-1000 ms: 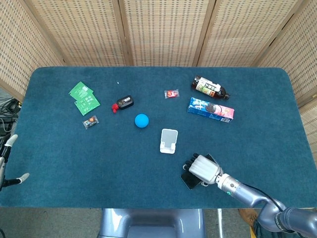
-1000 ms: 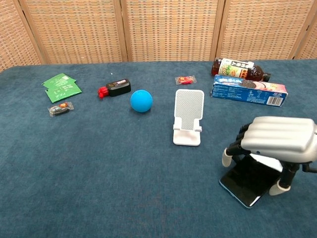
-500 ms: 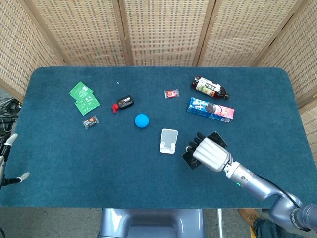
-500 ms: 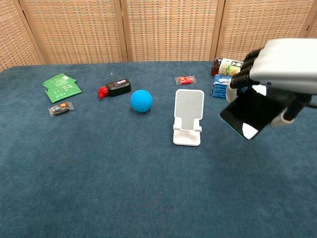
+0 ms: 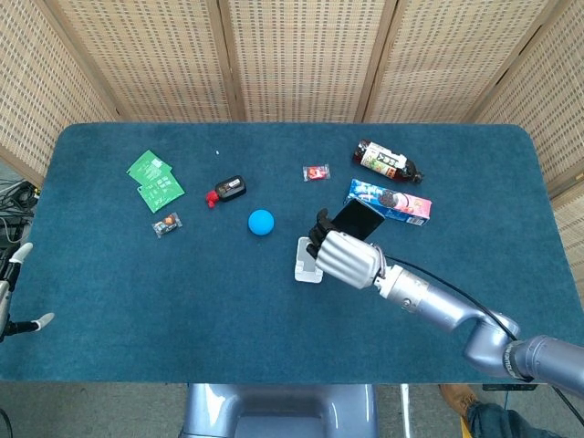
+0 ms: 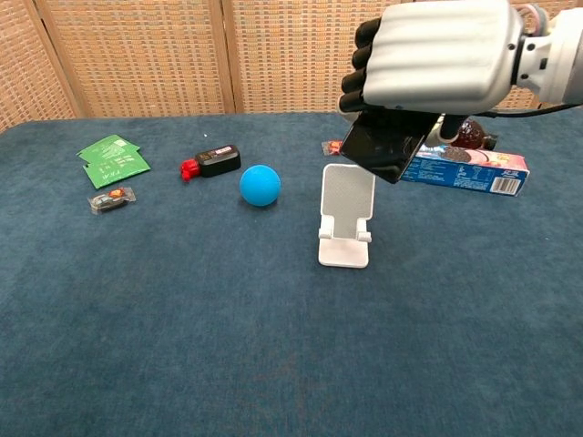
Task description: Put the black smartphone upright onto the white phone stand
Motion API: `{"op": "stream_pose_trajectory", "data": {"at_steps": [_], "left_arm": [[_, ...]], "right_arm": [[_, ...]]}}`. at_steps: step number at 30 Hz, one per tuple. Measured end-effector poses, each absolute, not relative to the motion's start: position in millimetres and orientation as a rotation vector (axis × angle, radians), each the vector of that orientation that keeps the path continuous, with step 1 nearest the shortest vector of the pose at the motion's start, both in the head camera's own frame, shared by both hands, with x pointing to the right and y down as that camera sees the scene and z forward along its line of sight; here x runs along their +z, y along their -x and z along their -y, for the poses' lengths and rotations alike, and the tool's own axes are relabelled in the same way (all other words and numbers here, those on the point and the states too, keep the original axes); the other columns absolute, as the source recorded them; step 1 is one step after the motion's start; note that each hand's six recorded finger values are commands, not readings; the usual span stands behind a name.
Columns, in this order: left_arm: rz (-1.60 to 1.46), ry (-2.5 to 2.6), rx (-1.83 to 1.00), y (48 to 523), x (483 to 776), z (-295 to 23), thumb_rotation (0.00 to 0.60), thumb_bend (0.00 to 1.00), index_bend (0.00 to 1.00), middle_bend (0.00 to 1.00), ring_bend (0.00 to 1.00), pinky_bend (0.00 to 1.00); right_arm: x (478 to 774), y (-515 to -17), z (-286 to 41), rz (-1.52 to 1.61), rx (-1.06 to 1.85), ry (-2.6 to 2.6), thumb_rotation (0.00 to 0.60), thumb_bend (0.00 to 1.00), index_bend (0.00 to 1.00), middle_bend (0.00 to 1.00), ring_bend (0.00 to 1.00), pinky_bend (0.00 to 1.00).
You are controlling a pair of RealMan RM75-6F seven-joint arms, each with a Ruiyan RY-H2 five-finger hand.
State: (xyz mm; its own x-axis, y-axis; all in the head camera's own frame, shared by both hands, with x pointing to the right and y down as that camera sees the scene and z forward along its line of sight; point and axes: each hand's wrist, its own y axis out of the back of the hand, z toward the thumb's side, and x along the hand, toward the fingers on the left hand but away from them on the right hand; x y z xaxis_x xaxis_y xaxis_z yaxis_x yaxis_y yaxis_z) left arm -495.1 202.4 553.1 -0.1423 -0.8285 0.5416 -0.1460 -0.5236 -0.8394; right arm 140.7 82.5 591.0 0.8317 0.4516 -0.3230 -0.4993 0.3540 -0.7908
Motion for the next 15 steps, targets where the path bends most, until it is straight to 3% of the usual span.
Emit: {"op": "stream_pose_trajectory", "data": {"at_steps": [15], "left_arm": [[-1.114,1.611,-1.749,502.1,557.6,-199.3,0.600,0.00,0.00,0.00,0.00,0.00]], "right_arm": [[634.6,-127.1,-98.2,-0.231,0.490,0.831,0.600,0.21,0.51,0.56,0.48,0.22]]}}
